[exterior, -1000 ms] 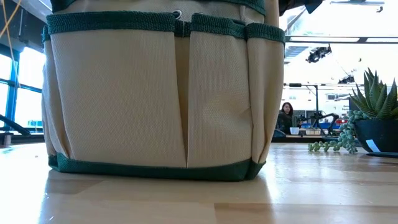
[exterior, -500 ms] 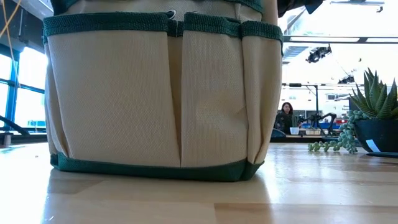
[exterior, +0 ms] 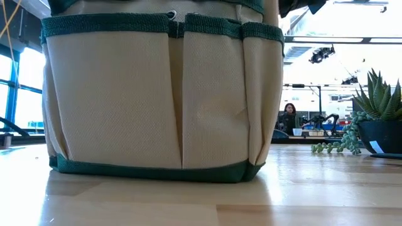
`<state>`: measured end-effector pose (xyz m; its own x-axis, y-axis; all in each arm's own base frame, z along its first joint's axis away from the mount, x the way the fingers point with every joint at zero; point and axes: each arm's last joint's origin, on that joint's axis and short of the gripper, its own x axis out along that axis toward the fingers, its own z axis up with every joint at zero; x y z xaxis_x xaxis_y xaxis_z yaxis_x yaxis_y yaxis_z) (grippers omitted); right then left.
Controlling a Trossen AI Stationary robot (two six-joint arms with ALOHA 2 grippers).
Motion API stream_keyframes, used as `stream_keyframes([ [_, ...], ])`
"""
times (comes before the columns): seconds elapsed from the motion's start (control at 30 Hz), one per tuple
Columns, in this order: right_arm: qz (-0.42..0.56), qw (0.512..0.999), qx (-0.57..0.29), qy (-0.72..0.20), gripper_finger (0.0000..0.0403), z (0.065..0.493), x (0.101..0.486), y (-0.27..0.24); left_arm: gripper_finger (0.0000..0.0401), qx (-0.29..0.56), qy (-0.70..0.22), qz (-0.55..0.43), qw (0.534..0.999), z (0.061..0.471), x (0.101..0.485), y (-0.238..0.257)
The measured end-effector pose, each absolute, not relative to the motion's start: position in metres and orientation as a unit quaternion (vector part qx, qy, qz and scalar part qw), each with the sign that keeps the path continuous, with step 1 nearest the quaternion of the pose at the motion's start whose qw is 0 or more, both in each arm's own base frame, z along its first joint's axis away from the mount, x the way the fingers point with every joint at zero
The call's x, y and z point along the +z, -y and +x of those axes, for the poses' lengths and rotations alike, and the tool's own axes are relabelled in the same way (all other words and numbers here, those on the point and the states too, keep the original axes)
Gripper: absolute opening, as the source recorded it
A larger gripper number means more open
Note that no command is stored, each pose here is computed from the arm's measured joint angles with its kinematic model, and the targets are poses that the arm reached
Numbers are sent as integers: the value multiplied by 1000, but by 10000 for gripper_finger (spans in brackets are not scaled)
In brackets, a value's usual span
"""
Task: Pick & Place Garden tools in Gardening bag
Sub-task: Put the red gloves into the gardening bag
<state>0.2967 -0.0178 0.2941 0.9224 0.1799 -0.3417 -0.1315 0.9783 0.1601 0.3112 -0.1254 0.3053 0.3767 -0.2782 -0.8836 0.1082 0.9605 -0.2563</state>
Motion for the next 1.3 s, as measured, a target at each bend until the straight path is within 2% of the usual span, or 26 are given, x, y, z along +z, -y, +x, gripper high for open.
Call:
stream_keyframes([
  [0.37,67,978,80,-180,169,297,294,18,32,-91,-579,-93,805,305,302,123],
  [1.3,68,977,81,-183,169,297,294,18,32,-106,-561,-58,819,315,294,126],
])
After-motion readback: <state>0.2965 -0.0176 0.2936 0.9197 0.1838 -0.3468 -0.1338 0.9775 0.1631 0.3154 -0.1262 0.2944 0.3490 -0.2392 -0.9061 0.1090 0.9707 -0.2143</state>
